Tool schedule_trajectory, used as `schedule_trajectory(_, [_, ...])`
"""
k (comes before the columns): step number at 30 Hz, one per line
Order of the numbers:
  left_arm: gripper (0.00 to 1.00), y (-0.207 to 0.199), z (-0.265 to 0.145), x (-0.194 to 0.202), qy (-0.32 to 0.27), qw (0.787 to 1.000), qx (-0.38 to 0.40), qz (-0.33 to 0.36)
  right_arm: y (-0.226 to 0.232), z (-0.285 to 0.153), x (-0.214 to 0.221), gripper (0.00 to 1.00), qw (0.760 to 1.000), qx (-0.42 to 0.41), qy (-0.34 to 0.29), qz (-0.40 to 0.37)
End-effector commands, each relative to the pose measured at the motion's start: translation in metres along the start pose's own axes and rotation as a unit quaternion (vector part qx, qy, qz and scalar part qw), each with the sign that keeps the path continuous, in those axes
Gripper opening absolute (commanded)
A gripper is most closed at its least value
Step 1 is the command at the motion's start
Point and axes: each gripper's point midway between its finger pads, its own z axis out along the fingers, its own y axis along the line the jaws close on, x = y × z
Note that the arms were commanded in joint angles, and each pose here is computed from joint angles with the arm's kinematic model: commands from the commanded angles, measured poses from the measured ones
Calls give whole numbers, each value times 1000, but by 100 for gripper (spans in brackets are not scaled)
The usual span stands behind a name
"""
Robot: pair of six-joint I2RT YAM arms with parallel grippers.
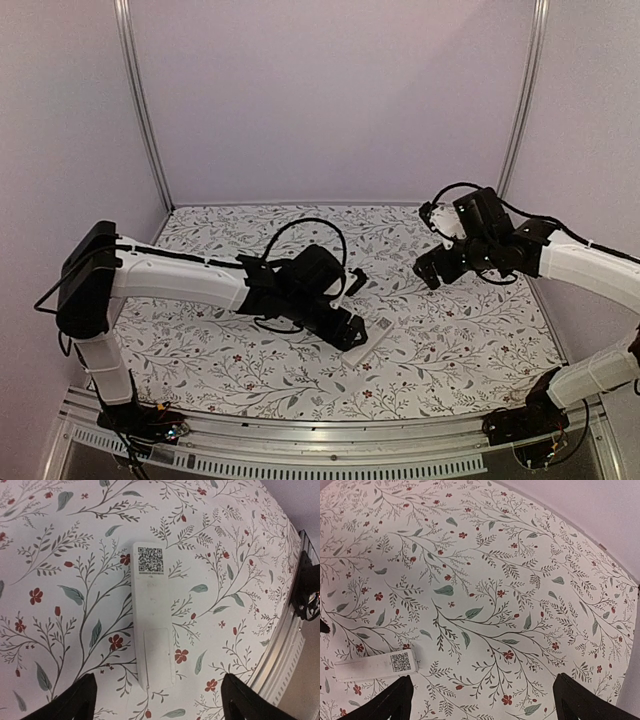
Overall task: Load the batteries into the remote control
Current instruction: Pick up the remote control from the center of the board.
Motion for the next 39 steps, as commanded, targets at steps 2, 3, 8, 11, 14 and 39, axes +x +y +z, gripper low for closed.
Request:
schedule_trajectory(2, [71,7,19,20,46,997,-57,13,-3,-25,-9,99,994,-40,-57,85])
schedule_trajectory(3, [65,9,18,20,49,997,-65,13,-3,-26,-7,99,994,-42,-51,88])
schedule_trajectory(8, [38,24,13,26,72,991,-109,29,7,-24,4,99,993,-70,-24,89])
schedule_trajectory(11, [31,26,12,29,85,989,-114,37,11,-24,6,99,992,-79,-25,93])
schedule_trajectory(14, [31,19,16,29,91,990,-98,39,13,-21,9,99,992,-82,-25,94])
schedule_trajectory(39, [31,8,46,46,138,984,-93,56,16,-10,17,99,991,-88,-8,102])
